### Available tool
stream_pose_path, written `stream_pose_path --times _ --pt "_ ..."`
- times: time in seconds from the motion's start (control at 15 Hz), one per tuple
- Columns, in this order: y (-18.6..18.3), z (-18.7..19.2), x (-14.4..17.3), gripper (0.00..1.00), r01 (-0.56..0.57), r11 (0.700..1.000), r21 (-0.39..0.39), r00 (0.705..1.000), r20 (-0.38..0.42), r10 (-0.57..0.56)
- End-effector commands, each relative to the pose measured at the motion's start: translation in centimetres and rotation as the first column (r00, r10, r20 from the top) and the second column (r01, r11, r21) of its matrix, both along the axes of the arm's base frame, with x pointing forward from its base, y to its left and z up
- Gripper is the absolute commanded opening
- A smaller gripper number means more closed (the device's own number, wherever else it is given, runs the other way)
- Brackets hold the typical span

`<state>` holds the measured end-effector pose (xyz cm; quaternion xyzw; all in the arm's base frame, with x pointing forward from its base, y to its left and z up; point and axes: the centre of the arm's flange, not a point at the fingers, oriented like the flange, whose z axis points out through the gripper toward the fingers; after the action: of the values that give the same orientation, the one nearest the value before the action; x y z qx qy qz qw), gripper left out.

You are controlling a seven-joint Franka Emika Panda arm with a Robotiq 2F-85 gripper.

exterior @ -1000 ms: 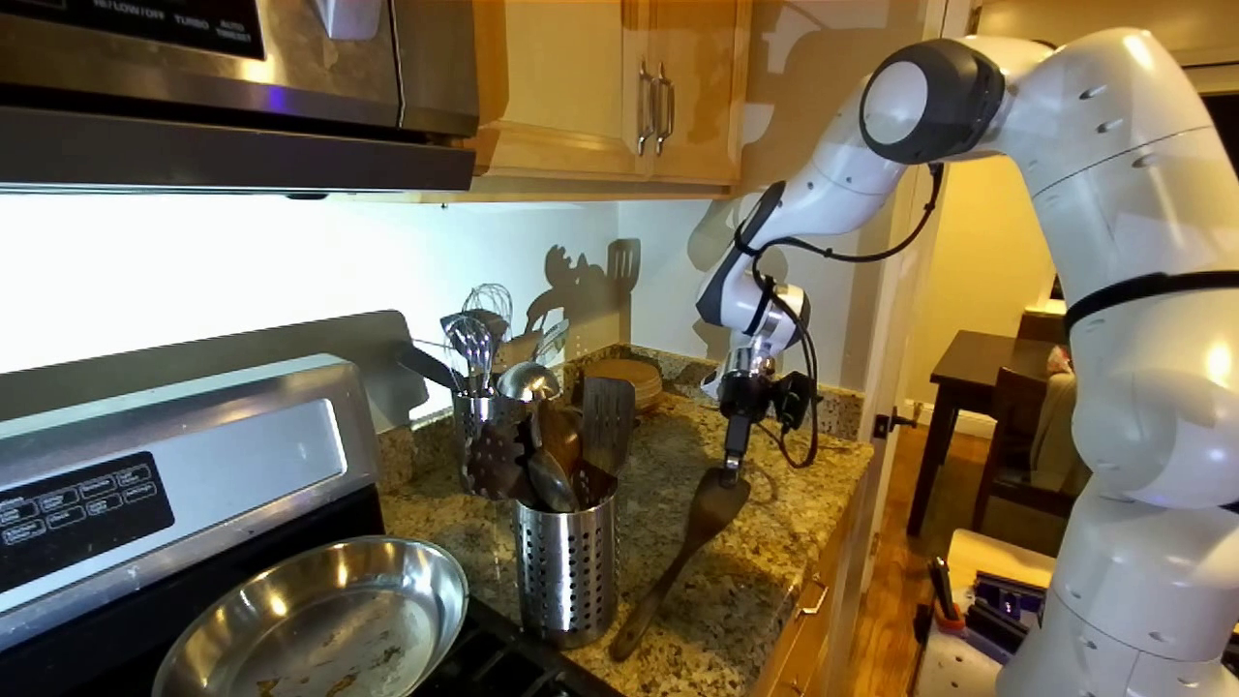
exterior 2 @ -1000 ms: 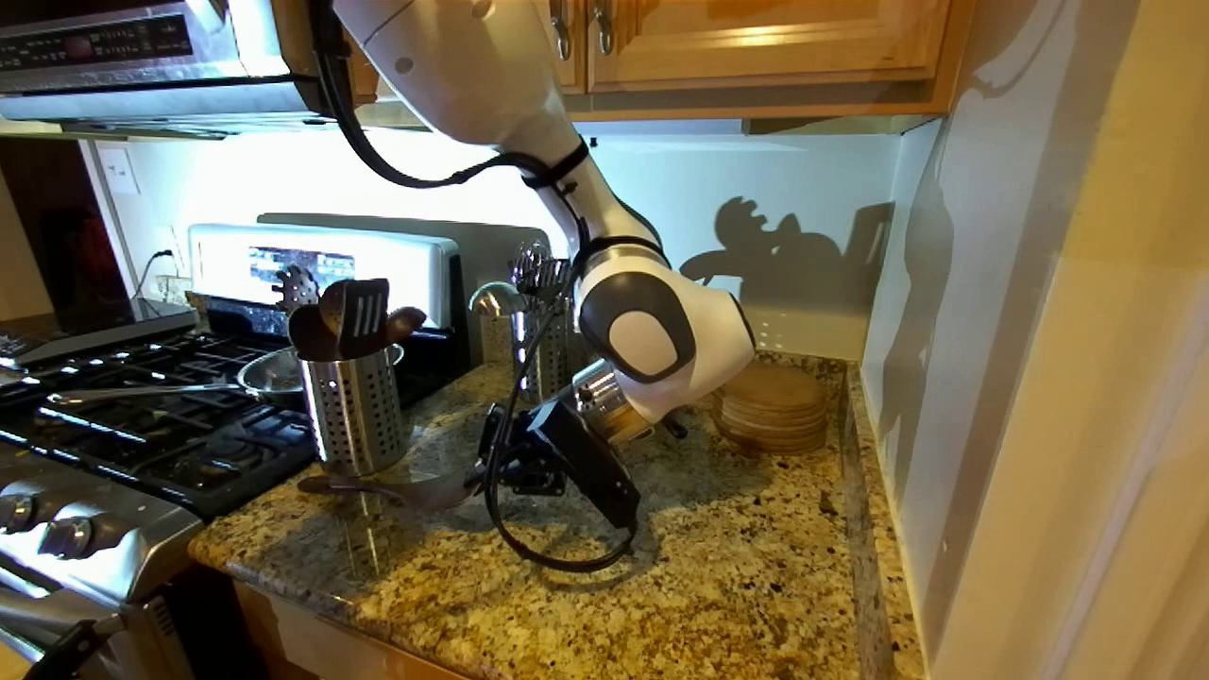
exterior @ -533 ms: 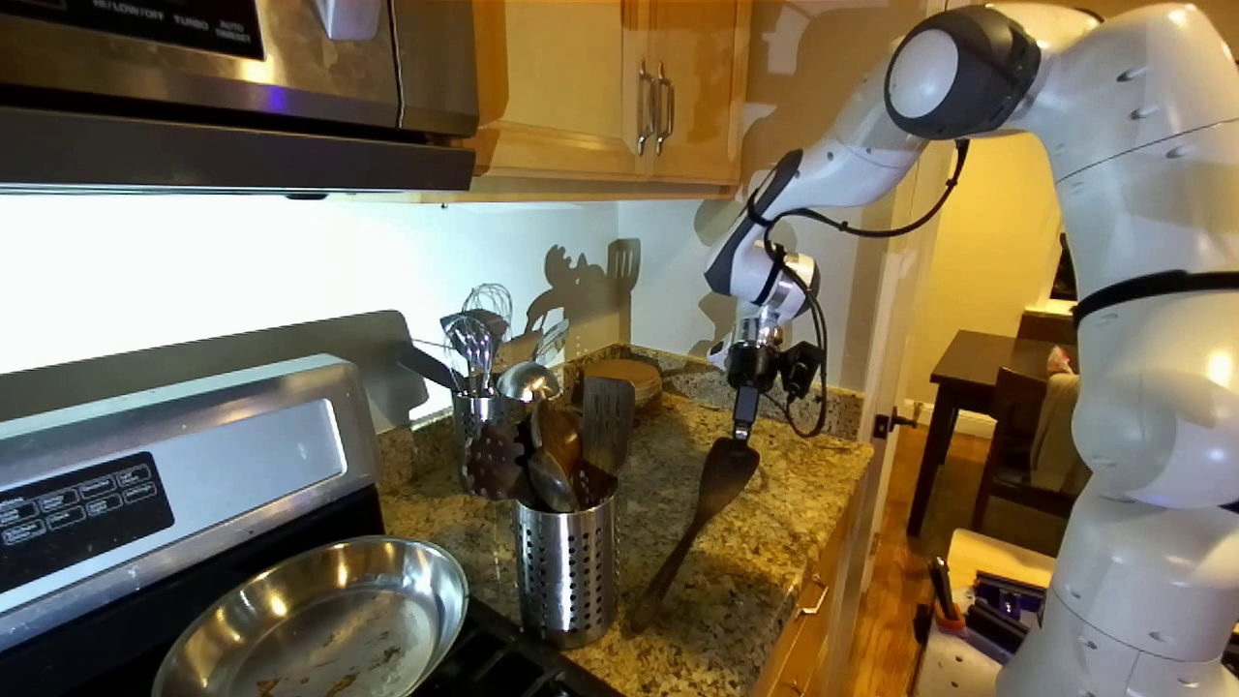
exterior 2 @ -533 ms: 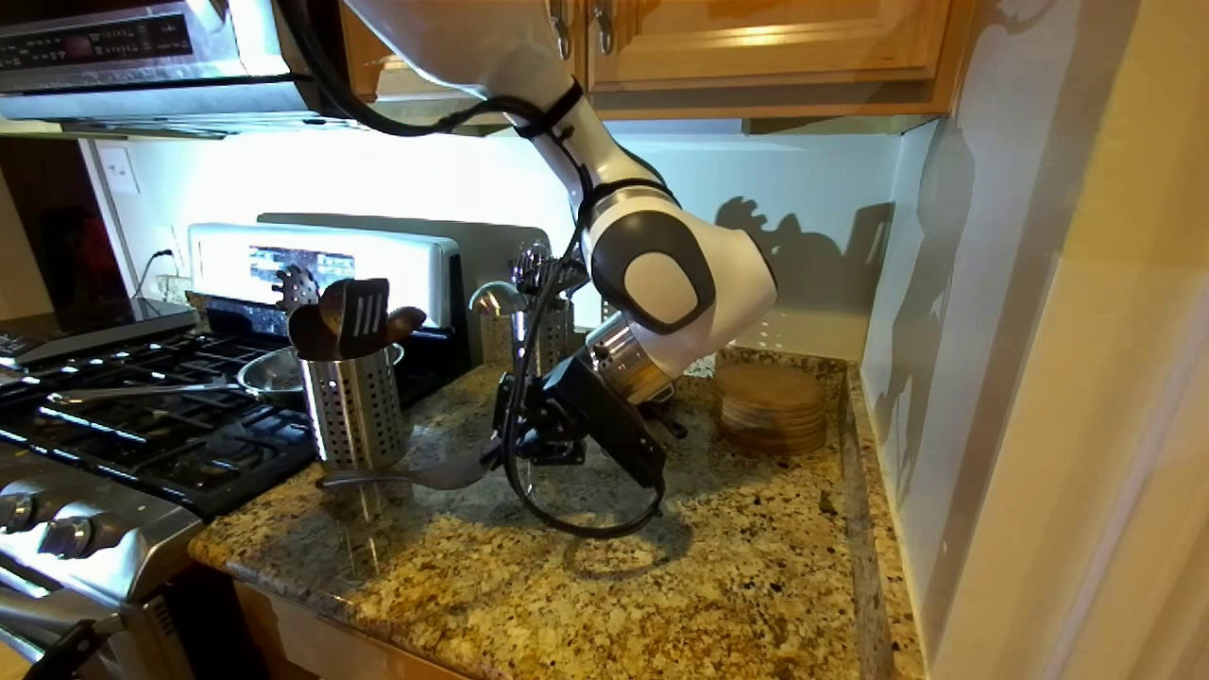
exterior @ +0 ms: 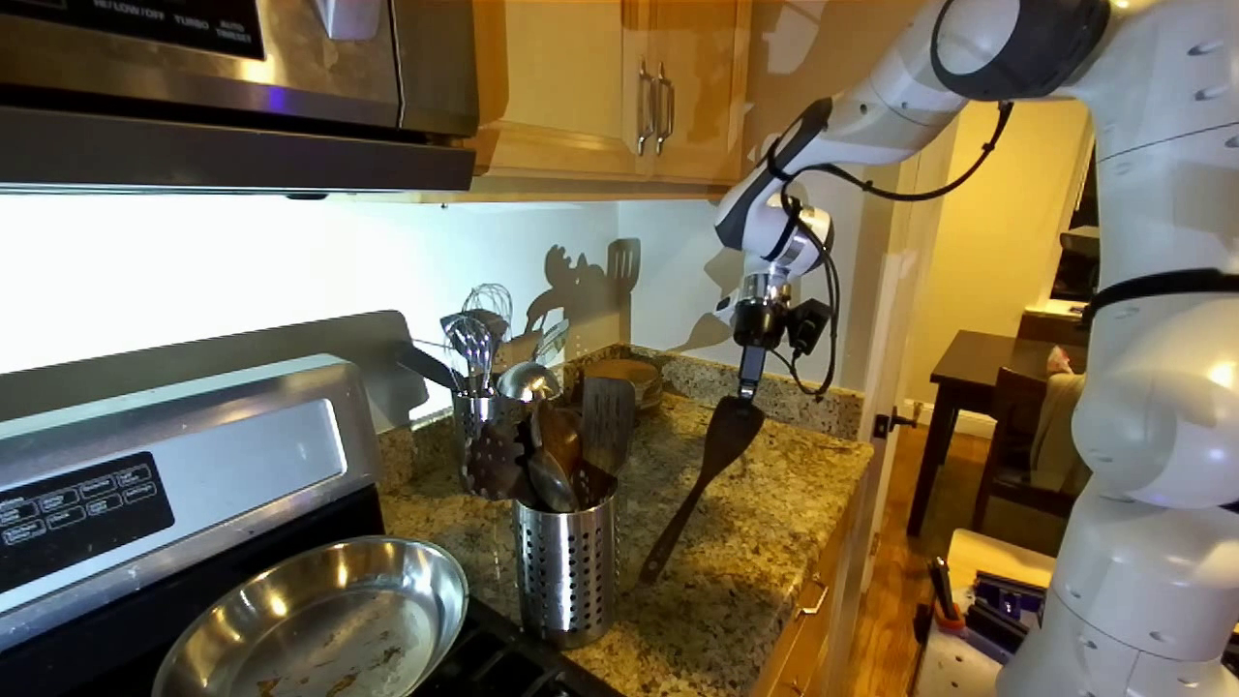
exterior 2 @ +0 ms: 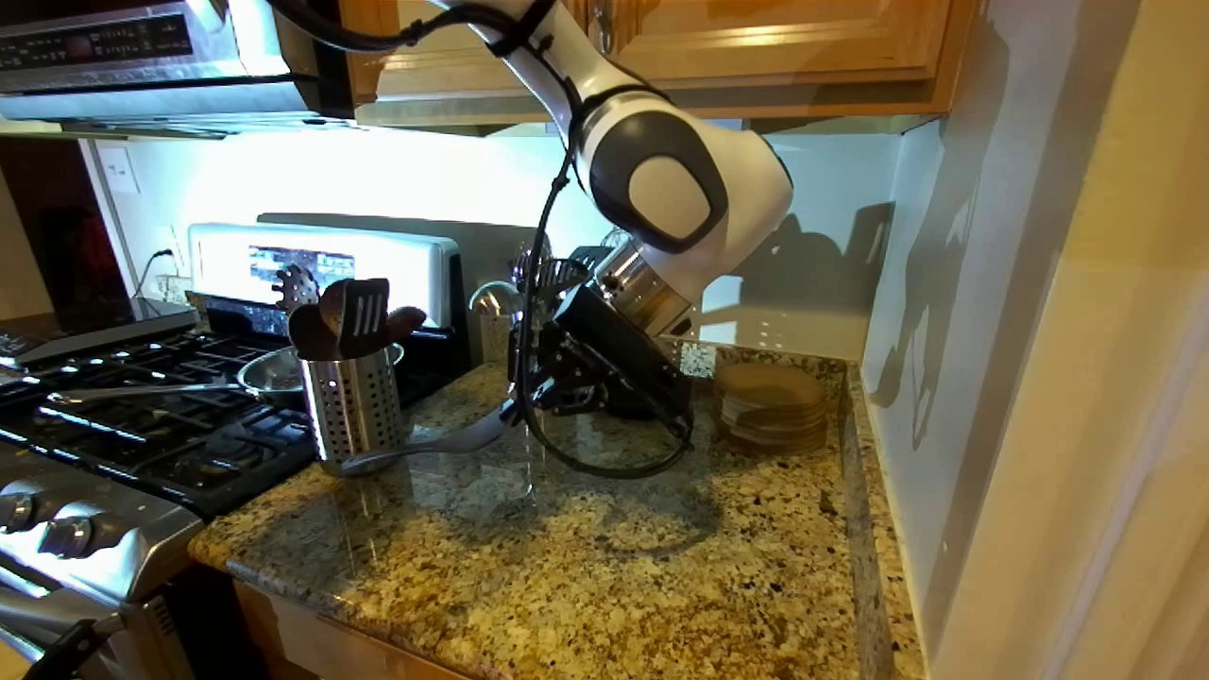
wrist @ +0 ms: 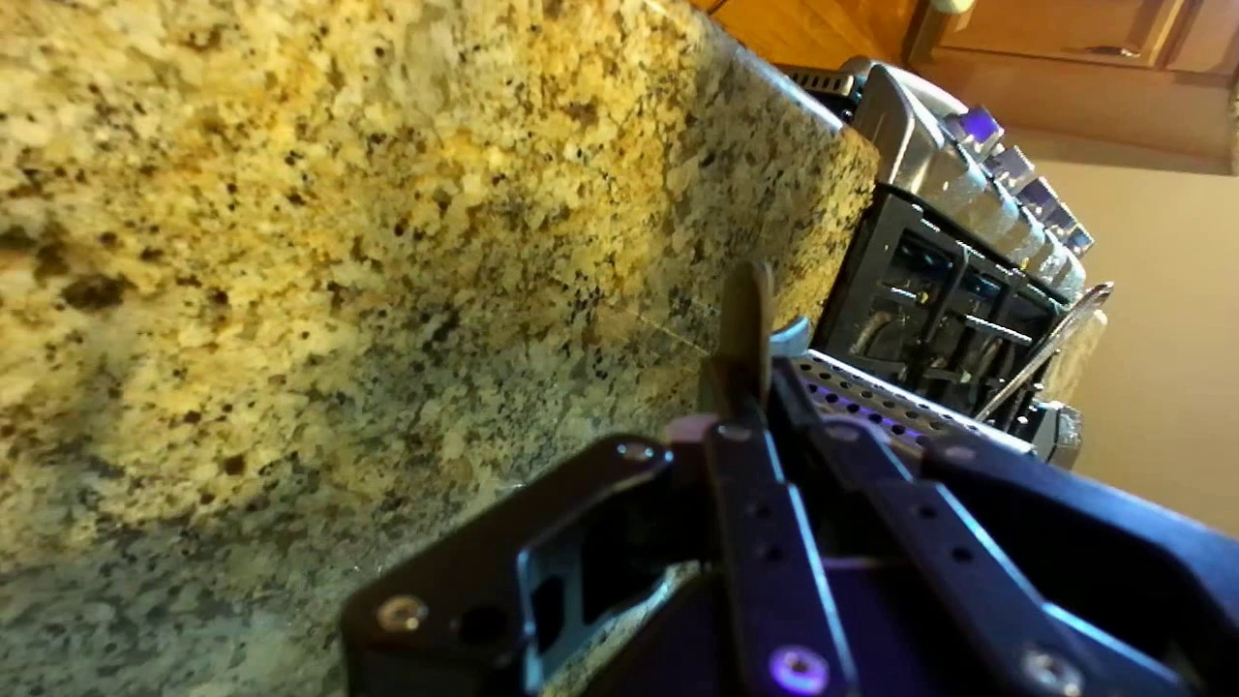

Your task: Put the wooden spoon in the utensil holder

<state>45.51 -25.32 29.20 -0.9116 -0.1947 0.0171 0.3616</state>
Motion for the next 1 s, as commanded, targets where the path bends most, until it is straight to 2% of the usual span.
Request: stream_pose_path --times 0.0,0.53,0.67,0.93 --pt "0.5 5.0 -1.6 0.06 0.021 0.997 -0.075 1.000 0.020 -0.019" --pt "1.2 12.7 -2.7 0.06 0.049 0.966 -0.253 0.990 0.143 -0.013" --pt "1.7 14.2 -2.9 0.06 0.061 0.947 -0.314 0.984 0.180 -0.003" --pt "3.5 16.5 -3.3 0.06 0.084 0.891 -0.445 0.968 0.247 0.032"
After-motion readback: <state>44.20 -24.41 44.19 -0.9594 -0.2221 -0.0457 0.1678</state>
